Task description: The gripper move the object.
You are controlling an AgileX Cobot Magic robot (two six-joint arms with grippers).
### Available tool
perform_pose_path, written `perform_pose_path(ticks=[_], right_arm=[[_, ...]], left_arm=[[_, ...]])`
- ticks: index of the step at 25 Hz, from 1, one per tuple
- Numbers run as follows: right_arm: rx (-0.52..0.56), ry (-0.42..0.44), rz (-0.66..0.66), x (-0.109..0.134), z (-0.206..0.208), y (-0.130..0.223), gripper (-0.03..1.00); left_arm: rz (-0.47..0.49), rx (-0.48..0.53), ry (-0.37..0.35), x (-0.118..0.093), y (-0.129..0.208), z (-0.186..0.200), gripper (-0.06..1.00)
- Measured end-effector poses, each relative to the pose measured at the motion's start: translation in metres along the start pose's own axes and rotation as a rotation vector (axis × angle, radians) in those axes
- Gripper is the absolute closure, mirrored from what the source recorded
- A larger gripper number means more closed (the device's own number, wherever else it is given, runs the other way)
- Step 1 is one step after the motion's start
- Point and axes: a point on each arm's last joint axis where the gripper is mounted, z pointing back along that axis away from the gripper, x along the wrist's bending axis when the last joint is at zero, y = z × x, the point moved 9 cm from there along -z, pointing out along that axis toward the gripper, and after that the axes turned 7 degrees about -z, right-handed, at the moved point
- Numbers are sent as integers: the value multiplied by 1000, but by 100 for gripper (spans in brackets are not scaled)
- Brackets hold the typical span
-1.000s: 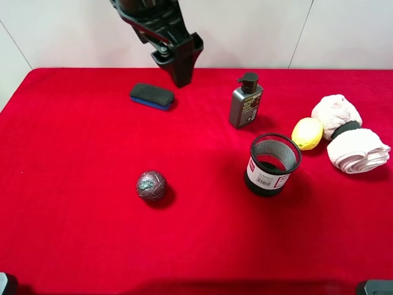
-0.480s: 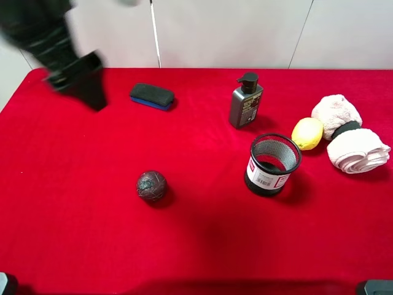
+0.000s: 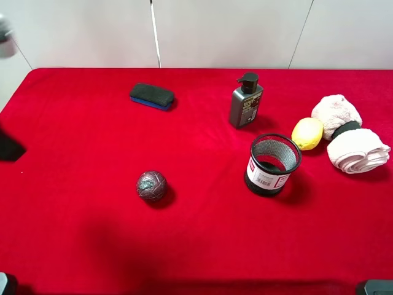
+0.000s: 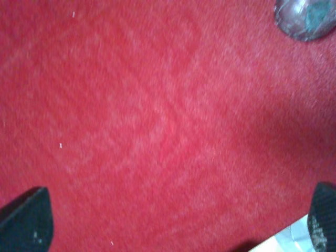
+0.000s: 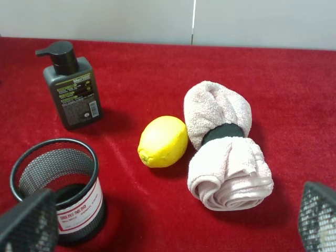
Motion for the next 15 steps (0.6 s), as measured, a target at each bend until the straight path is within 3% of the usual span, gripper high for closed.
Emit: perform_pose_path(ticks=[9, 15], right_arm=[[0, 0, 0, 0, 0, 0, 27], [0, 0, 0, 0, 0, 0, 27]], left_arm=[[165, -27, -13, -11, 62, -7, -2], [227, -84, -8, -20, 81, -15, -2]])
